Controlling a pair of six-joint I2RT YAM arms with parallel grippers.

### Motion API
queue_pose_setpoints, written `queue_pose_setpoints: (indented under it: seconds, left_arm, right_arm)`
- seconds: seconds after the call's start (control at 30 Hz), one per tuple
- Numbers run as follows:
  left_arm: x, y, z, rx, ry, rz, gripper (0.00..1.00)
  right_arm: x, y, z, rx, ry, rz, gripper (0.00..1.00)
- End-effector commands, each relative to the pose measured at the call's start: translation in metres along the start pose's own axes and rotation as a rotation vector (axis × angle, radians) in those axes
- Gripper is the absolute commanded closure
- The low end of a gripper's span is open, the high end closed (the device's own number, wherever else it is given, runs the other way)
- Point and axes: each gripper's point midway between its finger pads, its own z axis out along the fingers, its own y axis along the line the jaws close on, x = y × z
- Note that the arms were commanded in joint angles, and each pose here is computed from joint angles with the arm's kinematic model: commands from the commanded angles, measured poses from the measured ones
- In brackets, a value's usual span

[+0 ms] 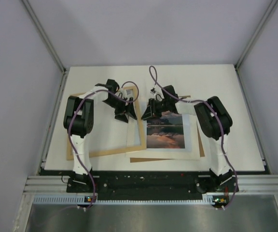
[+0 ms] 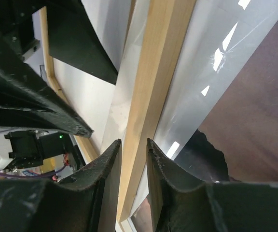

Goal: Take the photo out of the frame
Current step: Move the photo frame item to the center of the board.

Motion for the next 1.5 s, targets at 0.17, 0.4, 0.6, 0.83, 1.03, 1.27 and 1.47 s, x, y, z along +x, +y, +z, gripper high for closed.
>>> queue_pose_setpoints:
  seconds: [0.17,0.4,0.6,0.83,1.03,1.27,1.47]
  left_arm:
    - [-0.006,0.02,0.021,-0.02,-0.005,0.024,0.21]
    - [-0.005,0.02,0.025,-0.001,0.005,0.007,0.18]
    - [-0.003,0.017,0.026,0.015,0.007,0.005,0.18]
    - [-0.004,0.021,0.02,-0.03,-0.002,0.028,0.17]
    - [-0.019,0.044,0.004,-0.24,-0.043,0.043,0.17]
    - [-0.032,0.055,-0.01,-0.4,-0.085,0.106,0.17]
    - [-0.039,0.051,-0.012,-0.502,-0.089,0.183,0.16]
  right_arm:
    - [0.021,-0.002,0.027,-0.032,0.058,0.013,0.75]
    - [0.034,0.032,0.055,-0.117,0.115,-0.011,0.8]
    - [0.033,0.038,0.062,-0.127,0.112,-0.018,0.81]
    - [0.025,0.037,0.049,-0.082,0.108,-0.092,0.68]
    - [0.012,0.034,0.003,-0.001,0.079,-0.201,0.5]
    - [0.032,0.006,-0.038,0.122,0.1,-0.268,0.48]
    - [0.05,-0.019,-0.054,0.198,0.133,-0.295,0.48]
